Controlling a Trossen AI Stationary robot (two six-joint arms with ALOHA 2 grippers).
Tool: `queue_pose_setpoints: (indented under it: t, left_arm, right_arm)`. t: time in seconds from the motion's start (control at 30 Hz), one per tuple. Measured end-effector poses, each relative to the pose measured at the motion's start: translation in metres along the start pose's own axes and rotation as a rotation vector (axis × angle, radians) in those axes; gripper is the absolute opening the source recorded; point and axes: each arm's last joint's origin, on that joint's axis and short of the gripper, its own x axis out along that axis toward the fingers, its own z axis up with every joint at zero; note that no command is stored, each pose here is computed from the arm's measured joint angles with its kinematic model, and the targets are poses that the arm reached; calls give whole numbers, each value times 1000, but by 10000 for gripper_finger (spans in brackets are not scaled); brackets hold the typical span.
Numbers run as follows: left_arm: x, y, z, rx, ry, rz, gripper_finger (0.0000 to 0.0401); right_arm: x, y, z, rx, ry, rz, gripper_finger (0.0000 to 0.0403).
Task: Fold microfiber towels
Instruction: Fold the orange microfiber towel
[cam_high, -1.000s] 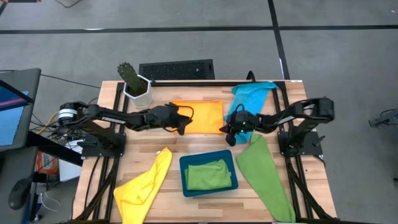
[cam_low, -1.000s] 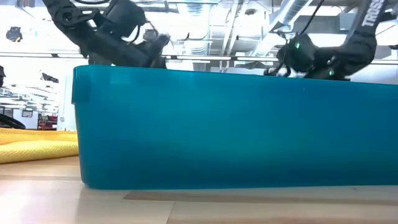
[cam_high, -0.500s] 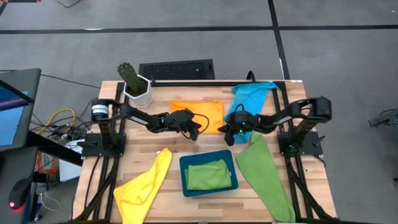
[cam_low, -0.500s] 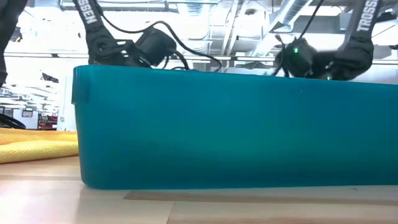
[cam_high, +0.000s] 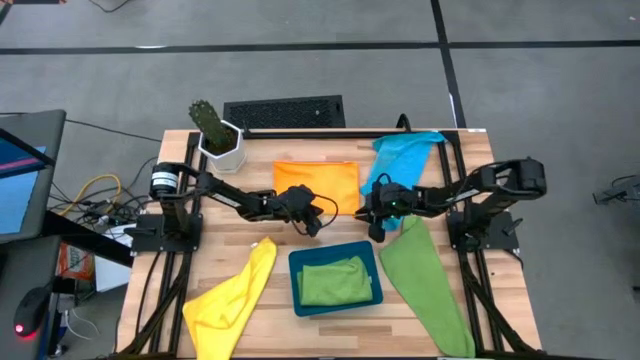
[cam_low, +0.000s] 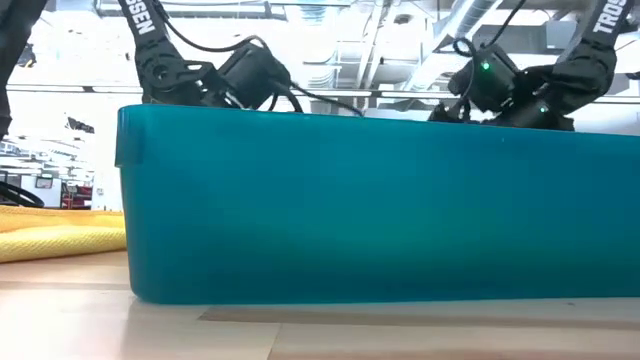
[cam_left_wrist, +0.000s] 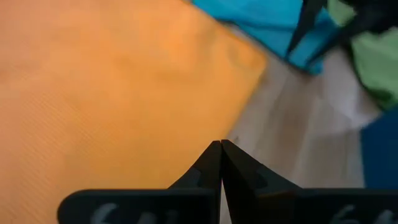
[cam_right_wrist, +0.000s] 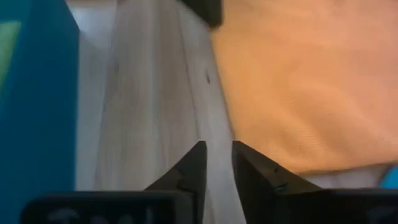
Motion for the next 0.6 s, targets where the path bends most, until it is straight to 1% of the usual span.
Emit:
queue_pose_setpoints:
  t: [0.03, 0.1, 0.2, 0.33, 0.4, 0.5, 0.6]
  left_arm:
    - [1, 0, 0, 0, -11, 17, 0]
    - [2, 3, -5, 5, 18, 41, 0]
    - [4, 3, -5, 3, 7, 38, 0]
    - [6, 4, -9, 6, 37, 26, 0]
    - [8, 5, -12, 4, 56, 29, 0]
    - [8, 6, -13, 1, 67, 36, 0]
    - [8, 6, -14, 3, 70, 46, 0]
  right_arm:
    - [2, -1, -3, 3, 17, -9, 105]
    - [7, -2, -9, 6, 54, -30, 113]
    - [14, -5, -15, 16, 80, -54, 117]
    - [18, -6, -19, 45, 95, -52, 118]
    - [16, -5, -17, 72, 94, -45, 118]
    - [6, -2, -13, 118, 92, 0, 118]
    - [-7, -1, 1, 120, 20, 0, 118]
